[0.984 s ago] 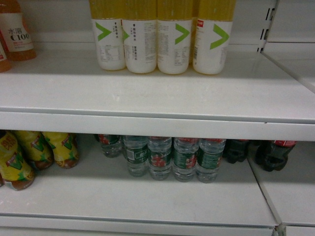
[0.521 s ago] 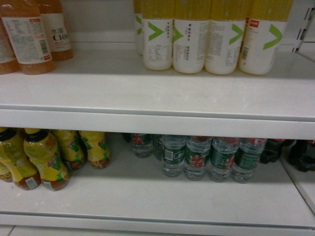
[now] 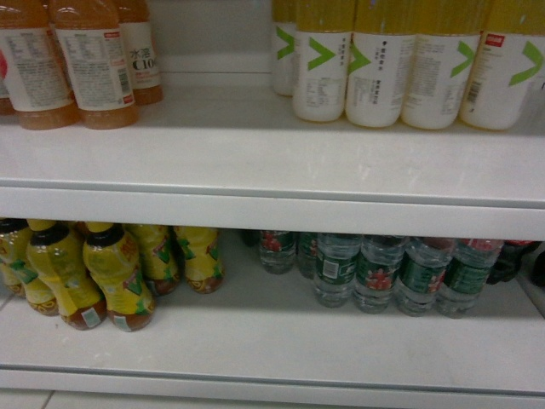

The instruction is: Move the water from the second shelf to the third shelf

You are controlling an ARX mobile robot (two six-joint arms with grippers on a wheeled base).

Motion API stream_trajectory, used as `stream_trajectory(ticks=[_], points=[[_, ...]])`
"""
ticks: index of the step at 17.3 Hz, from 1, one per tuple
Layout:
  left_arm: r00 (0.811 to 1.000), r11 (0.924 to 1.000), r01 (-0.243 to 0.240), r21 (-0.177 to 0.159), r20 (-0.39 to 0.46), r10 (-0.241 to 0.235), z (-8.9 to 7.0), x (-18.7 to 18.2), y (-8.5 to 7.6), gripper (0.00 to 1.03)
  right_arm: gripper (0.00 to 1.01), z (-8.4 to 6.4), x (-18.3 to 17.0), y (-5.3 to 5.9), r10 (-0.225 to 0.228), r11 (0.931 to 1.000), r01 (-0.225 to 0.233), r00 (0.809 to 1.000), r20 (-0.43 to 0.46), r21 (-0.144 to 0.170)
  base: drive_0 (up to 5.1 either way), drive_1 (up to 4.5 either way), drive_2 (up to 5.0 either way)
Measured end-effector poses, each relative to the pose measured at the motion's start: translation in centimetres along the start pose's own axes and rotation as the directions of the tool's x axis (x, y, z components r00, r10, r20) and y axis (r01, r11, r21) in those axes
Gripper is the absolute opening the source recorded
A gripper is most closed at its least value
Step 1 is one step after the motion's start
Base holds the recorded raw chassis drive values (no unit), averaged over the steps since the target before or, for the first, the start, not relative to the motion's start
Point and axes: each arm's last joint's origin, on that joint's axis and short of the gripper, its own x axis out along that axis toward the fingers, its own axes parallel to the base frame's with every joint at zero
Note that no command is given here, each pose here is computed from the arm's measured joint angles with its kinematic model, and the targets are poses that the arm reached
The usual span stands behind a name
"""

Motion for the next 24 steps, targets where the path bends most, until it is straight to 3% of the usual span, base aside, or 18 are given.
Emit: stream_trajectory(ticks=[24], points=[[1.0, 1.0, 0.0, 0.0, 0.0, 0.0, 0.0, 0.0, 0.0, 0.98, 0.42, -0.01, 0.01, 0.0, 0.001, 1.0, -0.001, 1.0, -0.001, 0.0, -4.5, 1.85, 2.5]])
